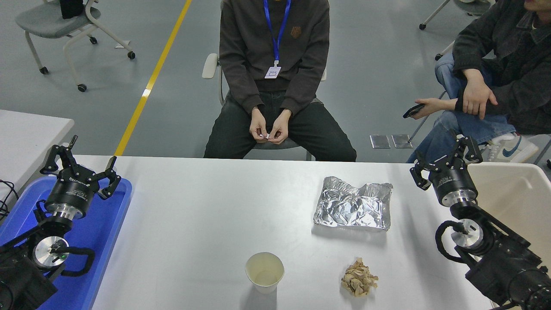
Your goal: Clean the table surface
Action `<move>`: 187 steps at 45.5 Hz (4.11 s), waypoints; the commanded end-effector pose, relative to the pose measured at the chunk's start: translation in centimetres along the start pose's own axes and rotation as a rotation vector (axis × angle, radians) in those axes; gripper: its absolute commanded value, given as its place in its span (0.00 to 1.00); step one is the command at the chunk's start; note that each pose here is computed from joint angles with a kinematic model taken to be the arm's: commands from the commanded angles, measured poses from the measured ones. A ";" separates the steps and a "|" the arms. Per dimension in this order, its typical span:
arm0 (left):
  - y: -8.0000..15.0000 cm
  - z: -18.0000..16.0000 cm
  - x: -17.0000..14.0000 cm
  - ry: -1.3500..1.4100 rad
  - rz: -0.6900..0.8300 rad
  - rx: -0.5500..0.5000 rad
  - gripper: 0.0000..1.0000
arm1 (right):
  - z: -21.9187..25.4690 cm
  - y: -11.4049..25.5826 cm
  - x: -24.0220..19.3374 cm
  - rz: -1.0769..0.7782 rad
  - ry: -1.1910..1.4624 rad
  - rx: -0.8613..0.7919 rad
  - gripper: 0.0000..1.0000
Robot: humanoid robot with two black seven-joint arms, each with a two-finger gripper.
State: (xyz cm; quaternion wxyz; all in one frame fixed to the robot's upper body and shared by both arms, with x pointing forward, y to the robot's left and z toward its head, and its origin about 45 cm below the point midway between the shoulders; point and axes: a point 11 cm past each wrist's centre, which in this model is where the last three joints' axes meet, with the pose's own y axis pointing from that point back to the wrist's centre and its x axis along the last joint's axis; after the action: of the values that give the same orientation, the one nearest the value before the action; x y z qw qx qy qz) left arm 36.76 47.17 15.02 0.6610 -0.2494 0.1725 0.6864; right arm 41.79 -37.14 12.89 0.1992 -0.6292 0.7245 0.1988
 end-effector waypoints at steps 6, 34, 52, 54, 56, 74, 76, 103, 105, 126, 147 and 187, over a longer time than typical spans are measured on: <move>0.0 0.0 0.0 0.000 0.000 0.000 1.00 | 0.6 0.5 0.4 0.003 -0.001 -0.013 0.99; 0.0 0.0 0.0 0.000 -0.001 0.001 1.00 | 0.1 0.2 0.3 -0.002 0.006 -0.005 0.99; 0.0 0.0 0.0 0.000 0.000 0.000 1.00 | 0.0 0.1 0.4 0.011 0.000 0.004 0.99; 0.0 0.0 0.0 0.000 -0.001 0.001 1.00 | 0.0 0.1 0.3 0.011 -0.001 0.003 0.99; 0.0 0.0 0.0 0.001 -0.001 0.000 1.00 | 0.1 0.1 0.3 0.010 -0.002 0.002 0.99; 0.0 0.0 0.0 0.000 -0.001 0.000 1.00 | -0.5 0.6 -0.1 -0.136 0.009 -0.077 0.98; 0.0 0.0 0.0 0.000 0.001 0.001 1.00 | -0.4 0.7 0.0 -0.146 0.030 -0.132 0.98; 0.0 0.0 0.0 0.000 0.000 0.001 1.00 | -2.5 0.9 -6.1 -0.517 0.466 -0.386 0.99; 0.0 0.0 0.0 0.001 -0.001 0.001 1.00 | -2.7 0.8 -6.6 -0.539 0.509 -0.414 0.99; 0.0 0.0 0.0 0.000 0.000 0.001 1.00 | -0.1 4.6 -12.1 -0.828 0.674 -0.518 0.99; 0.0 0.0 0.0 0.001 -0.001 0.001 1.00 | 1.8 9.0 -16.9 -1.091 0.922 -0.502 0.99; 0.0 0.0 0.0 0.001 -0.001 0.001 1.00 | 2.4 10.2 -24.1 -1.403 1.434 -0.601 0.99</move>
State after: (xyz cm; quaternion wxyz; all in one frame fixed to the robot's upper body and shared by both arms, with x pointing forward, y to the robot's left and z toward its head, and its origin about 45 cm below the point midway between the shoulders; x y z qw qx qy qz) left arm 36.76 47.16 15.01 0.6611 -0.2491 0.1729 0.6863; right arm 34.33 -15.65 23.67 -0.3009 -0.9353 0.1018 -0.1561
